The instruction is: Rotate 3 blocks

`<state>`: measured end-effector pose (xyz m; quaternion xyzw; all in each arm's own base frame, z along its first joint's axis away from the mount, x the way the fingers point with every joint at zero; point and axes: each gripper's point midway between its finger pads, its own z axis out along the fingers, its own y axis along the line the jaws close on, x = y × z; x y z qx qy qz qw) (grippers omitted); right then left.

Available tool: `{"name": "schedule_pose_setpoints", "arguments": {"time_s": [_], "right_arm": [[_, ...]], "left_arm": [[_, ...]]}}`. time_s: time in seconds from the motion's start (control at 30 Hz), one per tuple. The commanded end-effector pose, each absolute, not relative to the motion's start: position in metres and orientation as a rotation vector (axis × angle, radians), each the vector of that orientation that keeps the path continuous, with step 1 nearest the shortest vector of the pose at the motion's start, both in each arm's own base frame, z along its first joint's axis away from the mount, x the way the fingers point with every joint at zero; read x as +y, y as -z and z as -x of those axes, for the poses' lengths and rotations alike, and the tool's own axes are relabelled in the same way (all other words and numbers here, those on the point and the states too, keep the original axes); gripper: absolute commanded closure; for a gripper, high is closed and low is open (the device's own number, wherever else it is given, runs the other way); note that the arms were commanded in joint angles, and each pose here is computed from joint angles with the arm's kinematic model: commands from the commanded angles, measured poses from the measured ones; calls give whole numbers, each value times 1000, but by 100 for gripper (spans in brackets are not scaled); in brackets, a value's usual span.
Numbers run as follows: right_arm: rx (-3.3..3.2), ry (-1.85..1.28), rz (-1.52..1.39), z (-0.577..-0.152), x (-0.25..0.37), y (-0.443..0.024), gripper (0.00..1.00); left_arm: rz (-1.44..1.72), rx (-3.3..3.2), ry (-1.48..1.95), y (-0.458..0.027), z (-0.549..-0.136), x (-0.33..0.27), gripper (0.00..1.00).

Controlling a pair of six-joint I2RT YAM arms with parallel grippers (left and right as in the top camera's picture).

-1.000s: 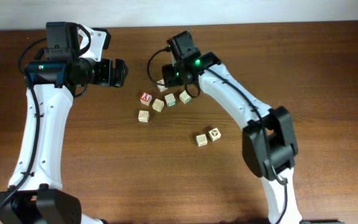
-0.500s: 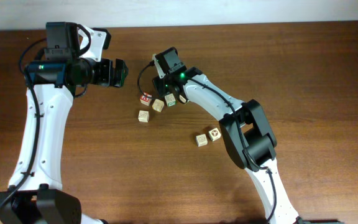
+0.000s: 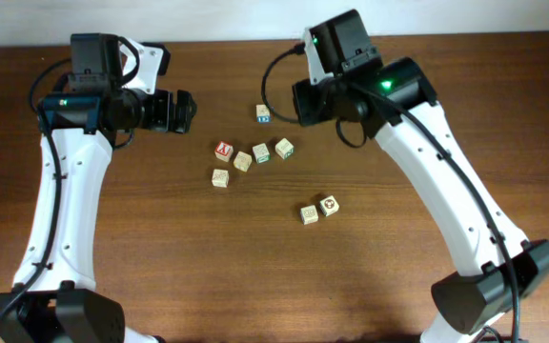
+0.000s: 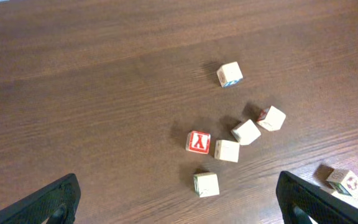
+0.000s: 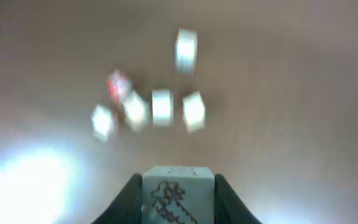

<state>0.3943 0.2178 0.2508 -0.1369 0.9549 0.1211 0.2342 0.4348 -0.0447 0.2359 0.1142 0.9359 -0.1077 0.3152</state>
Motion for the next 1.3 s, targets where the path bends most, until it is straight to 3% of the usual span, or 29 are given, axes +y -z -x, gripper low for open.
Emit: {"name": "schedule_pose_setpoints", "arguments": {"time_s": [0.0, 0.13, 0.23, 0.5, 0.53, 0.6, 0.73, 0.83, 0.93, 1.0, 1.13, 1.27], "right_arm": [[2904, -317, 381, -350, 240, -168, 78], [3046, -298, 344, -299, 261, -75, 78], [3049, -292, 289, -284, 263, -34, 78], [3000, -220, 158, -303, 257, -21, 77], [3001, -221, 158, -303, 257, -21, 66], [3010, -224, 160, -301, 257, -21, 59], [2999, -244, 183, -304, 261, -27, 58], [2959, -252, 327, -317, 272, -65, 57], [2967, -311, 358, -313, 283, -74, 57], [2949, -326, 425, -302, 299, -69, 70], [2951, -361, 550, -280, 332, -42, 75], [3063, -262, 380, -287, 307, -15, 79]], "left_arm": [[-324, 2437, 284, -245, -438, -45, 1], [-323, 2436, 284, -245, -438, -45, 1], [-324, 2436, 284, -245, -438, -45, 1], [-324, 2437, 284, -245, -438, -45, 1], [-323, 2437, 284, -245, -438, -45, 1], [-324, 2437, 284, -245, -438, -45, 1], [-324, 2436, 284, -245, -438, -45, 1], [-324, 2437, 284, -245, -438, -45, 1], [-324, 2437, 284, -245, -438, -45, 1], [-323, 2437, 284, -245, -438, -45, 1], [-323, 2437, 284, -245, -438, -45, 1], [-324, 2437, 284, -245, -438, -45, 1]]}}
